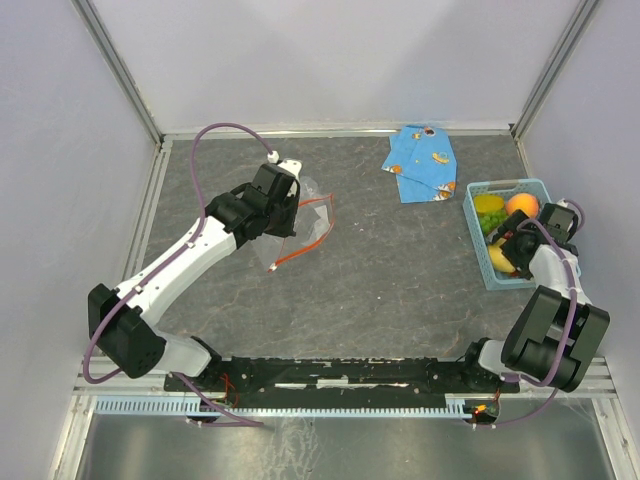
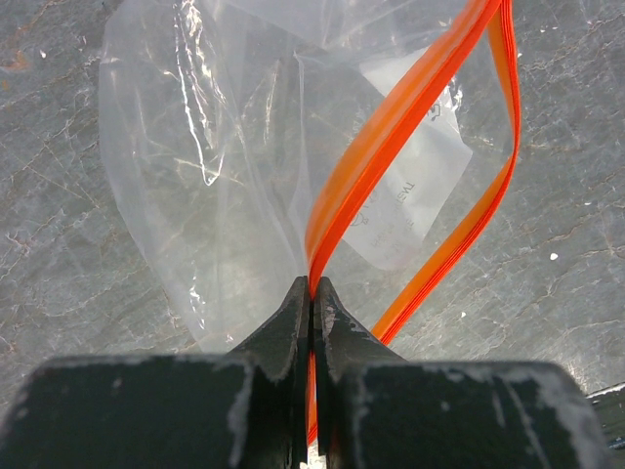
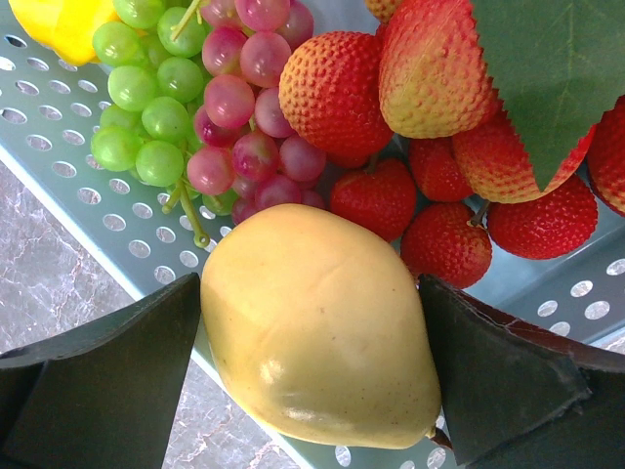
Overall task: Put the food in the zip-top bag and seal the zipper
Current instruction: Pick up the fake fruit from the bin.
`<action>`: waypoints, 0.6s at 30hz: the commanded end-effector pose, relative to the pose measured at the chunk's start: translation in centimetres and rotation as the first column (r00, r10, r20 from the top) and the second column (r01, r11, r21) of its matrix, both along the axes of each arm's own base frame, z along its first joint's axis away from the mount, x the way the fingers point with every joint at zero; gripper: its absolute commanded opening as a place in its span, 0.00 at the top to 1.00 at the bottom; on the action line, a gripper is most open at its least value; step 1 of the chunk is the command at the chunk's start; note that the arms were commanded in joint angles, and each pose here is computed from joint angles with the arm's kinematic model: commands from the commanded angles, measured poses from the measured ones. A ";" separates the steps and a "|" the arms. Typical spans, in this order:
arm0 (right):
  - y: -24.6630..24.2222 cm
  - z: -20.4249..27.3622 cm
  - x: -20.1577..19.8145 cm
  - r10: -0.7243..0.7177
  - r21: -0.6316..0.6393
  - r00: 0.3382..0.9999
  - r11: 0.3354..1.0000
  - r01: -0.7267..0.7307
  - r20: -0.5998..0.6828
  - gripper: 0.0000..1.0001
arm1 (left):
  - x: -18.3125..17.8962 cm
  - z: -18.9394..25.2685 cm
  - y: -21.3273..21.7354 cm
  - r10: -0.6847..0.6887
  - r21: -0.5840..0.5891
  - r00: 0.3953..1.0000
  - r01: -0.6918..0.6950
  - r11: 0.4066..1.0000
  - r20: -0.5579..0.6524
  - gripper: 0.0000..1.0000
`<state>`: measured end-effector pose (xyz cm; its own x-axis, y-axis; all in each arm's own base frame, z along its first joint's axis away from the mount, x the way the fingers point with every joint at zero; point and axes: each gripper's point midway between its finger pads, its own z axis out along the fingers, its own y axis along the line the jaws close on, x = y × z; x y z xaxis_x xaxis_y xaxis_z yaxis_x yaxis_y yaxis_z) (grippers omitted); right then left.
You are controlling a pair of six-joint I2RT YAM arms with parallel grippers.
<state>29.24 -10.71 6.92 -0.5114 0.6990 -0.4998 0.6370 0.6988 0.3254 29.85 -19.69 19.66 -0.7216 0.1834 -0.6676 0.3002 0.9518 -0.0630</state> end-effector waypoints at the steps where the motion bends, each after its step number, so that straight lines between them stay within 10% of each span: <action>1: 0.2 -0.1 0.7 -0.009 0.013 1.000 1.000 0.009 0.029 0.01 | 0.7 1.1 -0.2 -0.036 -0.007 0.998 0.036 0.999 0.054 0.97; 18: 0.2 3.7 0.4 0.012 -0.045 0.993 0.999 -0.006 0.118 0.32 | 0.5 1.7 -0.4 -0.050 -0.036 0.997 0.052 0.998 0.057 0.97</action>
<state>29.29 -10.54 7.96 -0.4840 0.6999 -0.5252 0.6287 0.6956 0.3476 29.88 -19.81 19.70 -0.7236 0.1780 -0.6669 0.3048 0.9493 -0.0774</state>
